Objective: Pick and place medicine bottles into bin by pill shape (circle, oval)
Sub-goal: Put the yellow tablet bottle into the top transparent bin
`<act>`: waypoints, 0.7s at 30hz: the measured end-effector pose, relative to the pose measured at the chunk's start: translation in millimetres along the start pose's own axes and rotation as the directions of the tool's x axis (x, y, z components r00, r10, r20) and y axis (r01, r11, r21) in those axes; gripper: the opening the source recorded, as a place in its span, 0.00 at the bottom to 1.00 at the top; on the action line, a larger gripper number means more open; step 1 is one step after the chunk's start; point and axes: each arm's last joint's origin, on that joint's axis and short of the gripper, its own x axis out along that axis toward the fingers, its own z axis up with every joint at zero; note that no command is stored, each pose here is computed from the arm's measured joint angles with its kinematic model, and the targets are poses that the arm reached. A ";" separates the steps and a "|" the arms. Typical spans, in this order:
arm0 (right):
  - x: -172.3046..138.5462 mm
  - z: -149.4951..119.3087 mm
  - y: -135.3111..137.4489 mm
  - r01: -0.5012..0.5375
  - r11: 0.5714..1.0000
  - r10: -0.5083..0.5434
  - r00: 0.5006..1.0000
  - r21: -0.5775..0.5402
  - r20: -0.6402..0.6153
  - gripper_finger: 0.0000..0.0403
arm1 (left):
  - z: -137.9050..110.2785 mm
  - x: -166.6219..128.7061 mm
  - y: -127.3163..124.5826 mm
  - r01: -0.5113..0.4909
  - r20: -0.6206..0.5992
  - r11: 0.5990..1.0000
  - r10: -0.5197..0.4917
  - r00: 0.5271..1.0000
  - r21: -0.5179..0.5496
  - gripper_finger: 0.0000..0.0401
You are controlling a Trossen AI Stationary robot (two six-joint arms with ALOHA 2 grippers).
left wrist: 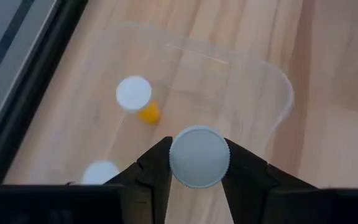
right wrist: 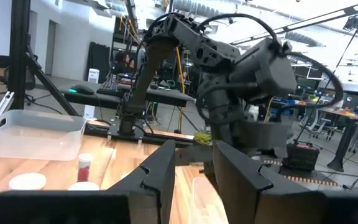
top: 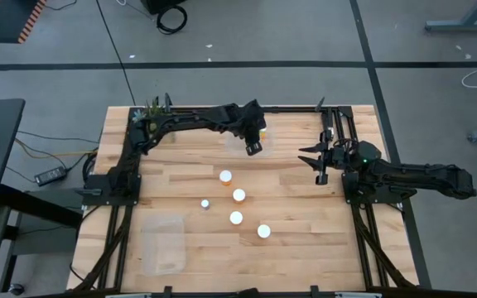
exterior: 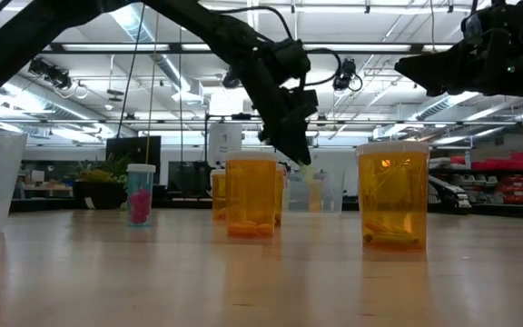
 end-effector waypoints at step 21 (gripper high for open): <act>0.0 -1.0 0.2 -0.002 1.000 0.002 1.000 0.002 -0.010 0.29 | -16.3 31.6 -3.1 0.040 -0.085 0.999 -0.041 0.996 -0.014 0.32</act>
